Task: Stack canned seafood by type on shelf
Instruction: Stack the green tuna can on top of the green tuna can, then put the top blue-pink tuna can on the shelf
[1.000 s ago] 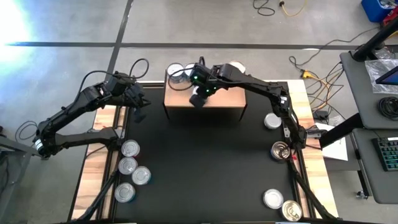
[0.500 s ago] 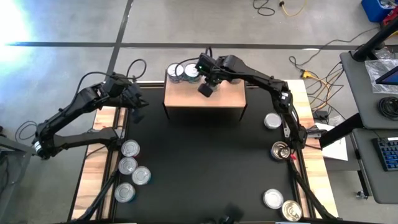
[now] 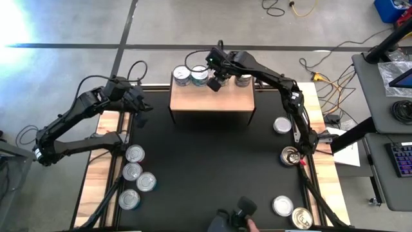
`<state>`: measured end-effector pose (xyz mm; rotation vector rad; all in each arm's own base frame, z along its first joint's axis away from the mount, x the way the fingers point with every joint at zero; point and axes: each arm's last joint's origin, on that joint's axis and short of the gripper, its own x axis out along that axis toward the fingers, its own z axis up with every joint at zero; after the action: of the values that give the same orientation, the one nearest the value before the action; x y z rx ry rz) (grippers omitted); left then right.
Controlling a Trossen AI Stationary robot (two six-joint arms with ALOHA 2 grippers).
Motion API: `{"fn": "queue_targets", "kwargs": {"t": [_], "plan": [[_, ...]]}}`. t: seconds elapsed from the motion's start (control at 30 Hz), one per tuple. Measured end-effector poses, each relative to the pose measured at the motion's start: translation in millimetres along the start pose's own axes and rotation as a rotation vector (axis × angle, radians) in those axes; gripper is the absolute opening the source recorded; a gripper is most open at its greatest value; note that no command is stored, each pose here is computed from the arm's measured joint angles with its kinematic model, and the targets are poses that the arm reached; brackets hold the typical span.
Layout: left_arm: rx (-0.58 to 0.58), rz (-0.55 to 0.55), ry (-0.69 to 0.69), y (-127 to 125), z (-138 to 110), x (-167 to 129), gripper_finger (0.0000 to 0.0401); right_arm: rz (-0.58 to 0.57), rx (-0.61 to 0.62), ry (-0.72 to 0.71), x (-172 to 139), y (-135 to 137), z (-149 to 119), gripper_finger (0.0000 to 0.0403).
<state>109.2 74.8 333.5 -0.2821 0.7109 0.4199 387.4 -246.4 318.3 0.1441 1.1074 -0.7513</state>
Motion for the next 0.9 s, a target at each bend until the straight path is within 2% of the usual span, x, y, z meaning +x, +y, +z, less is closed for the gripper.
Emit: {"fn": "queue_targets", "kwargs": {"t": [0.2, 0.57, 0.7, 0.9], "plan": [[-0.032, -0.118, -0.003, -4.7, 0.2, -0.3, 0.0000, -0.007, 0.026, -0.001, 1.4, -5.2, 0.3, 0.0009], [-0.020, -0.130, 0.023, -5.6, 0.7, 6.1, 0.0000, 0.015, 0.058, -0.035, -20.2, 0.0, -0.7, 0.0009], [-0.021, -0.129, 0.025, -5.5, 1.1, 6.8, 0.0000, 0.036, 0.071, -0.080, -45.9, 6.1, -2.3, 0.0009], [-0.044, -0.139, -0.002, -7.7, 2.3, 4.6, 0.0000, 0.096, 0.078, -0.204, -106.6, 29.0, -9.6, 0.0009]]}}
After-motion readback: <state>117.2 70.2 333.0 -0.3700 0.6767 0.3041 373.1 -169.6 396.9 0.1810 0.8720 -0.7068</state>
